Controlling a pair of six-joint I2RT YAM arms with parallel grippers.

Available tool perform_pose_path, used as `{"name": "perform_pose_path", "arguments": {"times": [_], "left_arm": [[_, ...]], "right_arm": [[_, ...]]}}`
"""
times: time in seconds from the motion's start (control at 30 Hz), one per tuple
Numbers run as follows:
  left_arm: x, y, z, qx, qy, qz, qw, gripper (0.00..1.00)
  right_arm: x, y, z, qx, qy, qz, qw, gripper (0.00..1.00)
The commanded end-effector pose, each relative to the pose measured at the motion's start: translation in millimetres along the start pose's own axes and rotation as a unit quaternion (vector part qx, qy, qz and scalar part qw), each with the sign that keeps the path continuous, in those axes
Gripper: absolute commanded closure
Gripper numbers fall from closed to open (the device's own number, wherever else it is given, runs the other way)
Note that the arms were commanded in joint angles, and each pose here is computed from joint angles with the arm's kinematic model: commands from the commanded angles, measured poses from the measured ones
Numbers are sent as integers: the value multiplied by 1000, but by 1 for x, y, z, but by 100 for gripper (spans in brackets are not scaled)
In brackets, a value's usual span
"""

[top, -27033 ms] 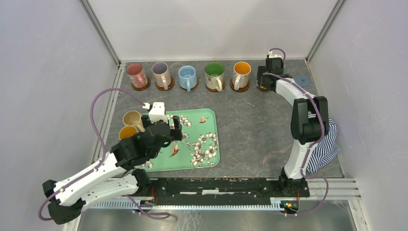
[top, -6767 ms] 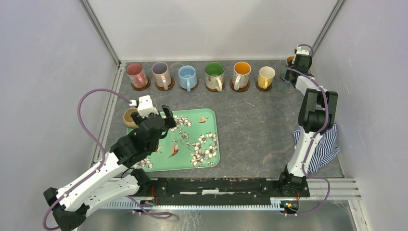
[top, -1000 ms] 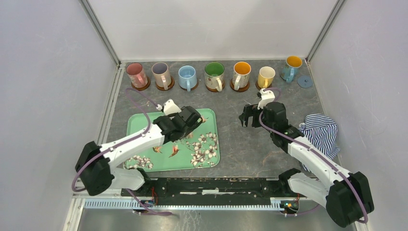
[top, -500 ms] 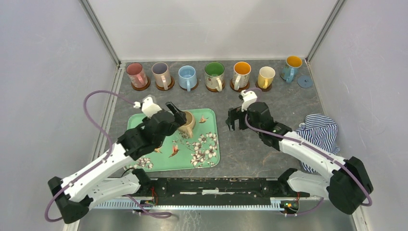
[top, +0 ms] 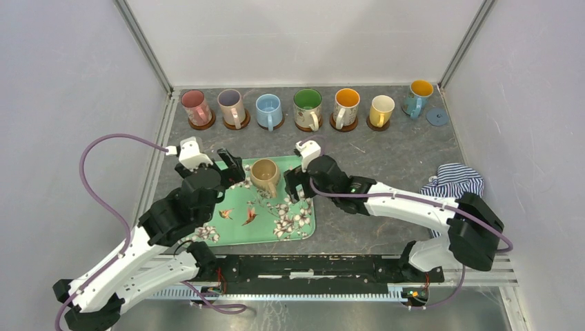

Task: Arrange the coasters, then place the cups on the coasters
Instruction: Move the cup to the tray, then pick up the cup from the tray.

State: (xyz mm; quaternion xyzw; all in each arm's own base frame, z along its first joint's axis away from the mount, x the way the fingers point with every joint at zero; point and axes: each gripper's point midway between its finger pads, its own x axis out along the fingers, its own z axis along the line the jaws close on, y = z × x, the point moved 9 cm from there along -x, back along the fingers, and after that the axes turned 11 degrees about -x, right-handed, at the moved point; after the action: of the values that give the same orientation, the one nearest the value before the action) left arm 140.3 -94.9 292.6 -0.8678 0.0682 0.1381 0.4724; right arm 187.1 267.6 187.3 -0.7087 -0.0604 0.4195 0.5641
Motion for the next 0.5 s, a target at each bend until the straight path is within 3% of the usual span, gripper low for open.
{"name": "perform_pose_path", "arguments": {"times": [0.0,0.27,0.47], "left_arm": [[-3,-23,3,41,-22,-64,997,0],[-4,-27,12,55,-39,-92,994,0],[-7,-27,22,55,-47,-104,992,0]], "right_arm": [[8,-26,24,18,1,-37,999,2],[35,-29,52,12,-5,-19,1000,3],[57,-25,66,-5,-8,5,1000,14]]}}
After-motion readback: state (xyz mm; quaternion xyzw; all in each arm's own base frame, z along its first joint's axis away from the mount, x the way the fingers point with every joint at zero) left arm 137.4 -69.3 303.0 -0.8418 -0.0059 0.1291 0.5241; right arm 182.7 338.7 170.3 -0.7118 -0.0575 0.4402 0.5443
